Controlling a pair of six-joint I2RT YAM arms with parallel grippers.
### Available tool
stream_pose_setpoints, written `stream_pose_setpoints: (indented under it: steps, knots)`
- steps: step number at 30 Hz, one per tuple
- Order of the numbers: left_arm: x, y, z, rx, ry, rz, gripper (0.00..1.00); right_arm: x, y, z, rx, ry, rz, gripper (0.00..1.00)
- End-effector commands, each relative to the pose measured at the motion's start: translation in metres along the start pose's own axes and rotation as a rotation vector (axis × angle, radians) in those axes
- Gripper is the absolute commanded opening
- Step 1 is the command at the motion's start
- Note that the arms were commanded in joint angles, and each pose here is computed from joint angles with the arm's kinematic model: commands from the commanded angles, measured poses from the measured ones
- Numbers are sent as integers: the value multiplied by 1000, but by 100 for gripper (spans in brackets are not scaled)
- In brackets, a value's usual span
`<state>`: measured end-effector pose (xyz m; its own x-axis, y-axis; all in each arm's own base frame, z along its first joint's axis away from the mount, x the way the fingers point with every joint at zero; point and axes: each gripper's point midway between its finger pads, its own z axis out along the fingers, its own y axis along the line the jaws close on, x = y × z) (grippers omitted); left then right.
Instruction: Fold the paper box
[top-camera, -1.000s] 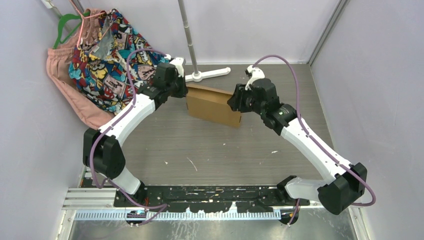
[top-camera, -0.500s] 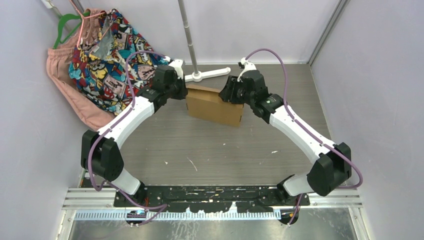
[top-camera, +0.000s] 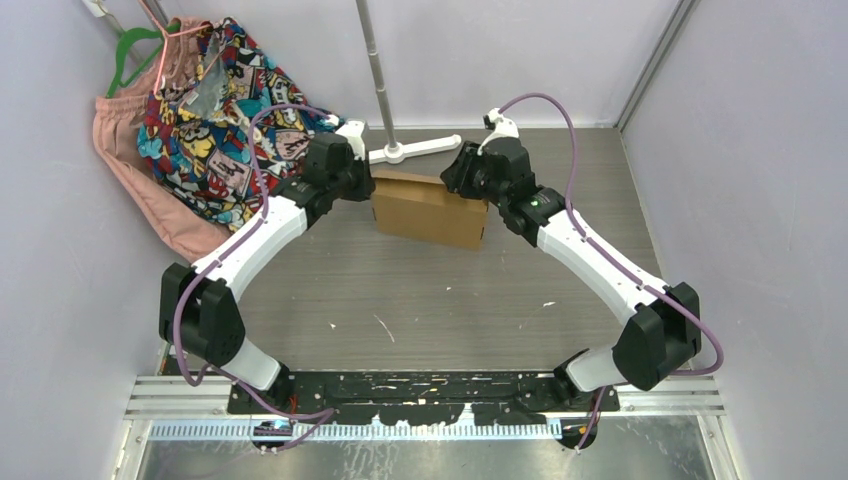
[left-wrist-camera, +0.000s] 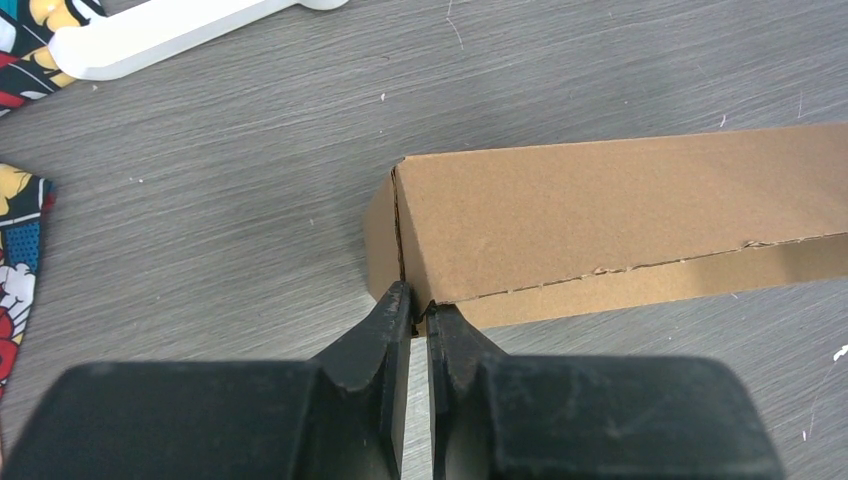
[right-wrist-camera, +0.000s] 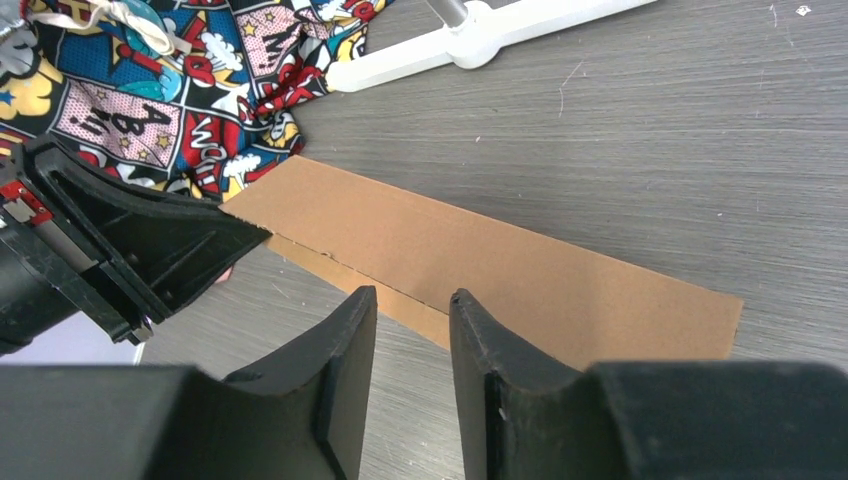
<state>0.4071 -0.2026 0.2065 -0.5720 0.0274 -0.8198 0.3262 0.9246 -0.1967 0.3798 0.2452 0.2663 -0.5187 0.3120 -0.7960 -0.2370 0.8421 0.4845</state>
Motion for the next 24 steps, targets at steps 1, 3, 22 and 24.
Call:
stream_pose_setpoints:
  steps: [1,3,22,24]
  knots:
    - [29,-1,-3,6,92,-16,12,-32,16,-8,-37,-108,24,36]
    - [29,-1,-3,2,91,-17,13,-27,14,-6,-32,-95,27,34]
    - [24,-6,-10,19,83,-36,34,23,-14,6,18,-5,60,31]
    - [20,-7,-14,22,80,-35,39,24,-15,7,21,-3,59,31]
